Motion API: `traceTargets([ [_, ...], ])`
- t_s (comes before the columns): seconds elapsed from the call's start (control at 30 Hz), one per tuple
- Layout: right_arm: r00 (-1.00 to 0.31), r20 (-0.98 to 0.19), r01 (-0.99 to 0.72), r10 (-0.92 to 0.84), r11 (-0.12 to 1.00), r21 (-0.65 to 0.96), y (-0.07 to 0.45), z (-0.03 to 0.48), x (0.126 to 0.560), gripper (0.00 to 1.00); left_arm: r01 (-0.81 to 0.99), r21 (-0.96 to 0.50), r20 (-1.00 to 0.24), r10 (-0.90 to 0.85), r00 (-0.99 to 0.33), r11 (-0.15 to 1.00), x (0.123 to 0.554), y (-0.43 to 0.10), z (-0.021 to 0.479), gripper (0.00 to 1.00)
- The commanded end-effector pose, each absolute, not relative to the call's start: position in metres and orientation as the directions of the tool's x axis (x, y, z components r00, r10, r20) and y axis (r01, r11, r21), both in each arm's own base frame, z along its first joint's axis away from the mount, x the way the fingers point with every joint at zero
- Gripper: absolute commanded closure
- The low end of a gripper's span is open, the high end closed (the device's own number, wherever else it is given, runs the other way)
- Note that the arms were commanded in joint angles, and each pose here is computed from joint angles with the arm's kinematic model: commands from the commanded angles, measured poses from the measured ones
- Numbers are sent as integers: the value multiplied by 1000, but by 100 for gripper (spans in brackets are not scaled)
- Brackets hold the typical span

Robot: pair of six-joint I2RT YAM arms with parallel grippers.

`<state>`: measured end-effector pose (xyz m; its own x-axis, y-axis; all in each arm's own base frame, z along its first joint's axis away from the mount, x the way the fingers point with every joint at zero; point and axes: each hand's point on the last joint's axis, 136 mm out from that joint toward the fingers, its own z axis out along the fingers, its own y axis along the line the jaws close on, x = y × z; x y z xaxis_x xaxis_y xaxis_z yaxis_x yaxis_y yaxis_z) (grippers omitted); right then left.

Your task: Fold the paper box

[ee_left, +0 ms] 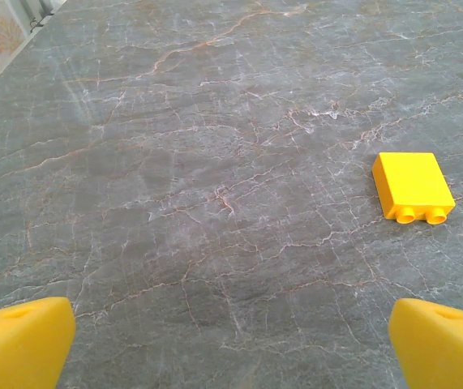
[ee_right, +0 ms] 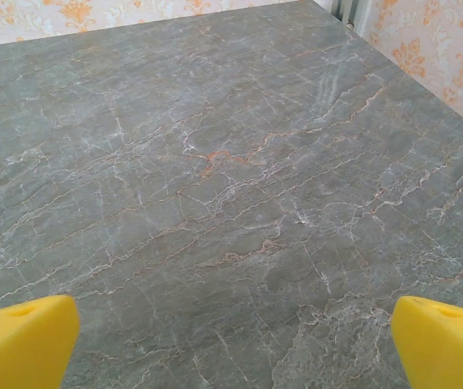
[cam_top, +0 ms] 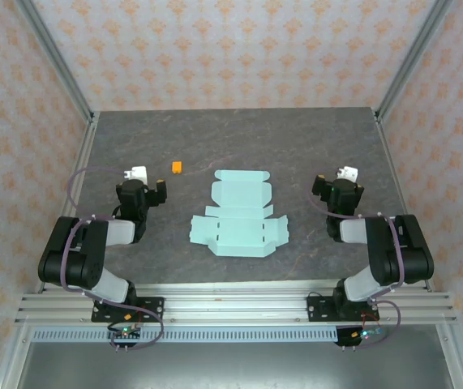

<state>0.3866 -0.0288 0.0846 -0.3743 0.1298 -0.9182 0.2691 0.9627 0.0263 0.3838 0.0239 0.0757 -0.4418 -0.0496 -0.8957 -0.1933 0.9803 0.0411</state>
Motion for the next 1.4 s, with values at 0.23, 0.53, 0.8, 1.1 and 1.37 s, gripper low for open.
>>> traceTargets([
  [0.23,-358,-923,266,143,963,46,-27,90,392,1,-186,39,-919,-38,-392,982,393,24,93,0],
  [0.53,-359,-922,268,145,962,47,-28,90,392,1,-187,39,-919,-39,-393,981,393,24,93,0],
  [0.8,-359,-922,268,145,962,47,-28,90,392,1,-187,39,-919,-39,-393,982,393,24,93,0],
  [1.1,-283,-937,432,204,900,65,-55,126,373,1,-369,66,-912,-94,-399,927,378,55,127,0],
  [1.37,-31,-852,617,522,681,395,-80,196,309,1,-381,-351,-796,-486,-360,856,343,23,190,2],
])
